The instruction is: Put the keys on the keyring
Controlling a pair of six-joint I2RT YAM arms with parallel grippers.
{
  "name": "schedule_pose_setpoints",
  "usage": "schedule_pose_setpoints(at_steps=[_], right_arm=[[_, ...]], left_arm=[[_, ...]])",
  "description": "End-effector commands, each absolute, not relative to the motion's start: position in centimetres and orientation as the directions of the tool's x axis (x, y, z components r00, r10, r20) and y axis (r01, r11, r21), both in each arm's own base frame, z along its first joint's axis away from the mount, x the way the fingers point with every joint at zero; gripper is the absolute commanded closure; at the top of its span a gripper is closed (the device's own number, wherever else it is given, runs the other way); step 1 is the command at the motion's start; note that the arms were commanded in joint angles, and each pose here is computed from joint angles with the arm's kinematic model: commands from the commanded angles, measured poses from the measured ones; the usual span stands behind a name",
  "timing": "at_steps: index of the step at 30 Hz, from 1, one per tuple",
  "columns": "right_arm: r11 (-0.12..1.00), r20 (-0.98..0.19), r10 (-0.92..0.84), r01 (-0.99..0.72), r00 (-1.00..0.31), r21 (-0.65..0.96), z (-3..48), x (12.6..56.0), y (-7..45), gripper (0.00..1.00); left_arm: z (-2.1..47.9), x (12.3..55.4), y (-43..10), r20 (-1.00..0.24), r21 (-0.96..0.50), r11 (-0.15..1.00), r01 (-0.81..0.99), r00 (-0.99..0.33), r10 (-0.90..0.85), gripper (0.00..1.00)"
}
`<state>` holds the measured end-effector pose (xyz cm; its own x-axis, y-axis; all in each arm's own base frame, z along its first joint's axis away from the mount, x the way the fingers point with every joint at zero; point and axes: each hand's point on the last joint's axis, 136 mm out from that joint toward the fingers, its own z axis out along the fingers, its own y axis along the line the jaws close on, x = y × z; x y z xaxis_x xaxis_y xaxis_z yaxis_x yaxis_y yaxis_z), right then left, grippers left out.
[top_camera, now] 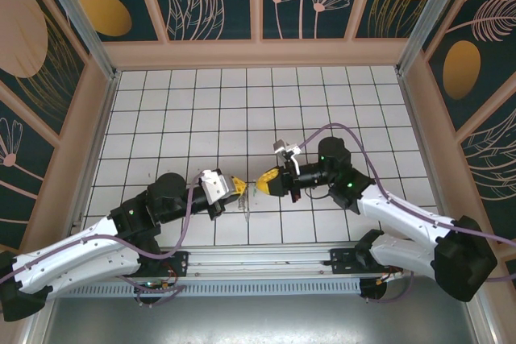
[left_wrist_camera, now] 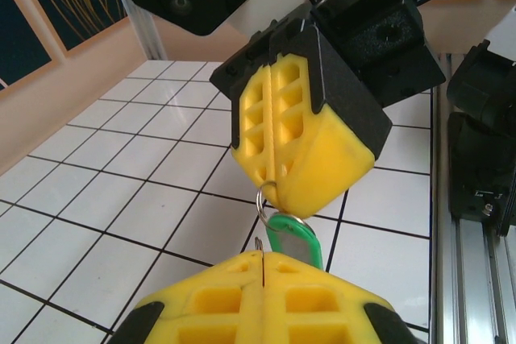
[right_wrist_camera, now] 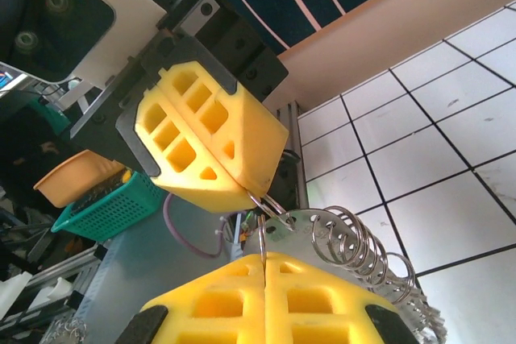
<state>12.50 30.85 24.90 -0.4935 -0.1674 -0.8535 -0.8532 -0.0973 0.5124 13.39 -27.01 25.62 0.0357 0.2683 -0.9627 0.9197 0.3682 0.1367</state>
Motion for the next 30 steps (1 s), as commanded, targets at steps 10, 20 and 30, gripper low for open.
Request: schedule_pose_setpoints(at_steps=[10, 20, 30], right_arm=[[-0.144, -0.868, -0.167, -0.859, -0.468, 0.491, 26.2, 12.3, 31.5, 1.00], [-0.069, -0.830, -0.179, -0.835, -0.529, 0.547, 25.0, 14.0, 31.7, 1.00], [-0.062, -0.820, -0.179, -0.826, -0.543, 0.560, 25.1, 14.4, 31.8, 1.00]], left_arm=[[26.3, 13.2, -27.5, -0.964, 0.159, 0.349, 0.924, 0.069, 0.256, 1.00], [26.4, 13.2, -27.5, -0.964, 0.162, 0.344, 0.925, 0.073, 0.256, 1.00], [26.4, 13.2, -27.5, -0.963, 0.166, 0.343, 0.925, 0.077, 0.258, 1.00]])
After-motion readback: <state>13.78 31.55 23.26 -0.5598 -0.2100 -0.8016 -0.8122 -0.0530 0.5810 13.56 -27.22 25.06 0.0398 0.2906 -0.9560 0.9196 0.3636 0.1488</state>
